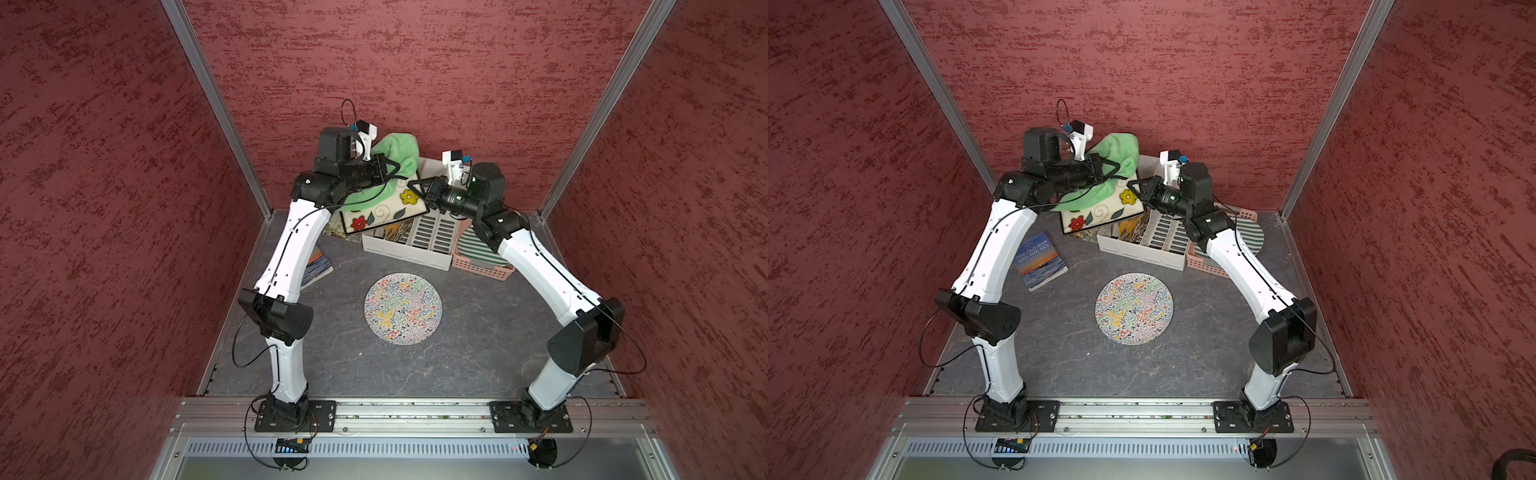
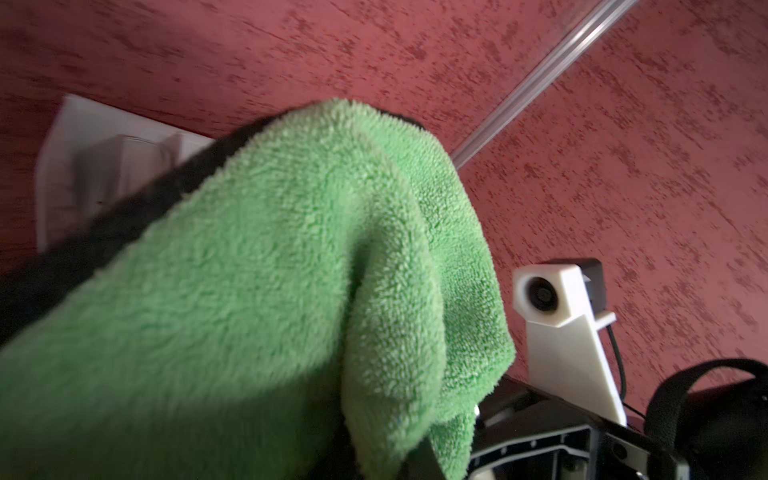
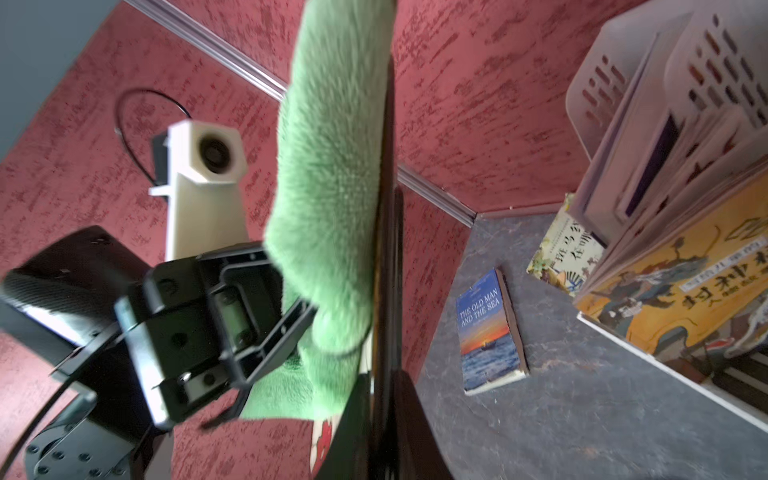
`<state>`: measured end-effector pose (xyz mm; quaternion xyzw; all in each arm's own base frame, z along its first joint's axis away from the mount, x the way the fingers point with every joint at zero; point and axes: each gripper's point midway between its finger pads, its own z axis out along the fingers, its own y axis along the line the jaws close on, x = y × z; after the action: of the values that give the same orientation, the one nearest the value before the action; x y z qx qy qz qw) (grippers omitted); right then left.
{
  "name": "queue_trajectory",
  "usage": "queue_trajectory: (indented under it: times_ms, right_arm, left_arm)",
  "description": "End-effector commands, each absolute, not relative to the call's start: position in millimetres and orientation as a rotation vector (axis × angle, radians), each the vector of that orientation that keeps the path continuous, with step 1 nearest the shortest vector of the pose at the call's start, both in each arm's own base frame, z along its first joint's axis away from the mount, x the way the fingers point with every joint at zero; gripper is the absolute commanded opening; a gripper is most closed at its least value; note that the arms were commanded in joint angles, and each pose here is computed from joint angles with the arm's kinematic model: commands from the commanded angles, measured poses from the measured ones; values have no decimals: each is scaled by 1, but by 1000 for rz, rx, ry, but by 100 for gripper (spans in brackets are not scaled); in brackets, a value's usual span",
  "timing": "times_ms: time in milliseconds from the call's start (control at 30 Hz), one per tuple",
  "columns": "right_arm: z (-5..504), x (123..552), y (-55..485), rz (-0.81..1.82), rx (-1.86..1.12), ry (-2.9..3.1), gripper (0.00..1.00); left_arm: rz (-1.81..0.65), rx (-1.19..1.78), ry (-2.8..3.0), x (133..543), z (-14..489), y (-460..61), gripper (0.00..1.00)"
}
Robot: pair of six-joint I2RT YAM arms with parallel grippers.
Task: Wipe the wet plate dry
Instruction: Wipe the plate with towel.
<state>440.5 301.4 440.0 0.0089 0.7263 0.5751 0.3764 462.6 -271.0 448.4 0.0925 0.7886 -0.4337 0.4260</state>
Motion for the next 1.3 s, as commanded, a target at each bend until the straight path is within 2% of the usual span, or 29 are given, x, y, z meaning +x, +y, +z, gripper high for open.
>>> queue_trajectory:
  times_ms: [0, 200, 333, 433, 600, 867, 1100, 1267]
  right_arm:
    - [628, 394, 252, 1510, -191, 1249, 0]
    - [664, 407, 172, 1456, -42, 1106, 0]
    - [674, 398, 151, 1571, 6, 1022, 0]
    - [676, 394, 151, 1708, 9, 959, 0]
    - [660, 393, 174, 1796, -46, 1014, 0]
    - [614, 394, 214, 1836, -97, 1154, 0]
    - [586, 388, 264, 1917, -185, 1250, 0]
    - [595, 391, 282, 1911, -233, 1231, 0]
  left_arm:
    - [-1151, 212, 2068, 455, 415, -287, 0]
    - [-1303, -66, 1739, 437, 485, -206, 0]
    - [-1504, -178, 1511, 426, 524, -158, 0]
    - [-1640, -177, 1377, 424, 548, -145, 0]
    - [-1801, -92, 1164, 422, 587, -143, 0]
    - [-1926, -22, 1051, 432, 618, -161, 0]
    - [-2005, -8, 1032, 444, 625, -180, 0]
    - [-2066, 18, 1065, 437, 622, -217, 0]
